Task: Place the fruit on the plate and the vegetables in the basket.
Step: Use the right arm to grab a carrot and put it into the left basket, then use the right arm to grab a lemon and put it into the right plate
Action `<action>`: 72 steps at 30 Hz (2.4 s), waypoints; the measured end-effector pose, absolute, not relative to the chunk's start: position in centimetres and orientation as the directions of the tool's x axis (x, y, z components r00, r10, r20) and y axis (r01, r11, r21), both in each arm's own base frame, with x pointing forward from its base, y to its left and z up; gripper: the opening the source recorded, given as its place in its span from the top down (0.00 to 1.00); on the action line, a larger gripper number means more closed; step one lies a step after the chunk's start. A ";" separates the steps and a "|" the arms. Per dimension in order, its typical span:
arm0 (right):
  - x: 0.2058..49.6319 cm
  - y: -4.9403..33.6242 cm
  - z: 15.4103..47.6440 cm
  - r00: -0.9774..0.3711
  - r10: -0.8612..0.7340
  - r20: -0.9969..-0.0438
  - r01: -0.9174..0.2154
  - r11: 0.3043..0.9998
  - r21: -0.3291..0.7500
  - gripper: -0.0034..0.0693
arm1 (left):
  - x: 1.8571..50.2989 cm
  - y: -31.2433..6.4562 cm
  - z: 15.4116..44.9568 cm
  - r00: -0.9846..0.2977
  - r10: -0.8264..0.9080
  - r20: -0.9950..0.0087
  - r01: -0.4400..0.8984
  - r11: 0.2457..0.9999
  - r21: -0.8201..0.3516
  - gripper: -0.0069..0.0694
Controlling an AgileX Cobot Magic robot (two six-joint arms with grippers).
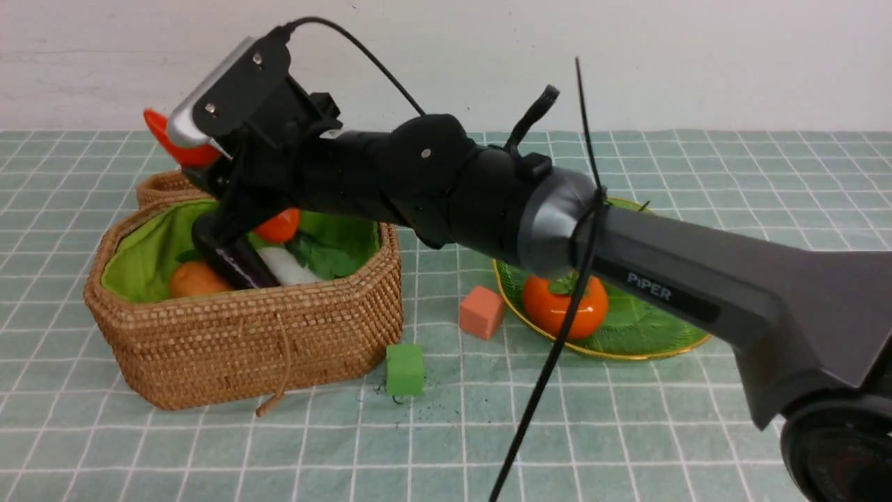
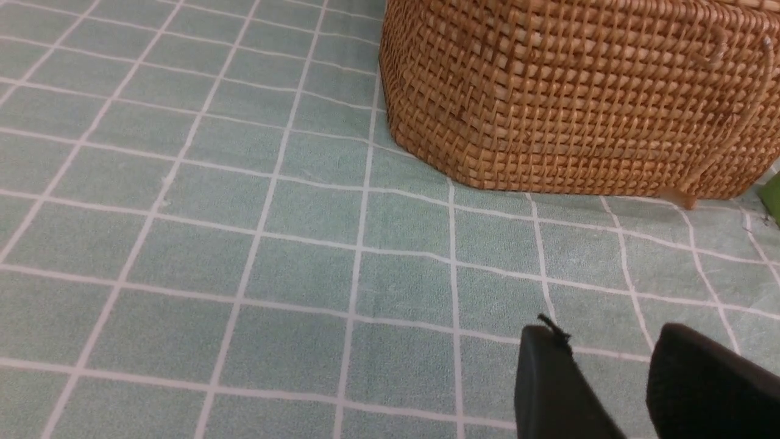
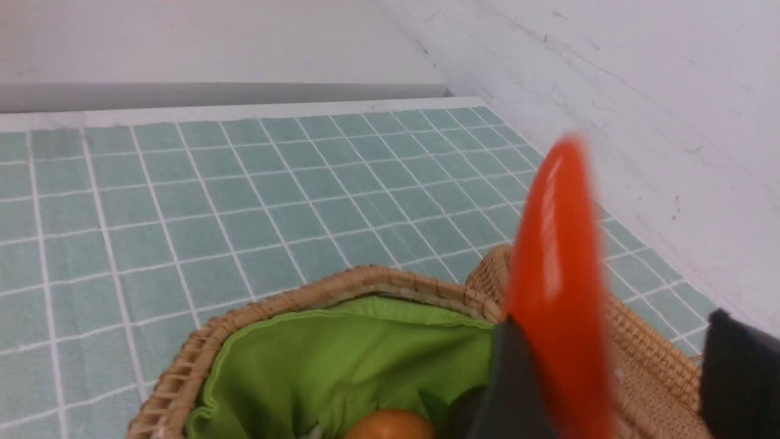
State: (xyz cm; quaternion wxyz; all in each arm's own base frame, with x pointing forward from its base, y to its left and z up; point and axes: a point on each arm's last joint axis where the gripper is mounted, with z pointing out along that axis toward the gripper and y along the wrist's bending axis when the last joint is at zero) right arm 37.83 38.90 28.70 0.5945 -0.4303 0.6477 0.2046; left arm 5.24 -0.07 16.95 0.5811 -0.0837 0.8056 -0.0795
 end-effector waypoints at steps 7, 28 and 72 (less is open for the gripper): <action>37.3 37.9 31.0 0.101 -0.299 -0.949 -0.839 0.487 -0.243 0.03 | 5.2 -0.1 17.0 -0.311 -0.227 -0.923 -0.042 0.973 -0.225 0.60; 24.4 19.4 33.2 -0.191 -0.842 -0.505 -0.932 0.317 -0.175 0.11 | 5.2 -0.1 17.0 -0.311 -0.227 -0.923 -0.042 0.973 -0.225 0.60; 18.1 22.1 16.7 -0.291 -0.950 -0.113 -0.954 0.297 -0.046 0.17 | 5.2 -0.1 17.0 -0.311 -0.227 -0.923 -0.042 0.973 -0.225 0.60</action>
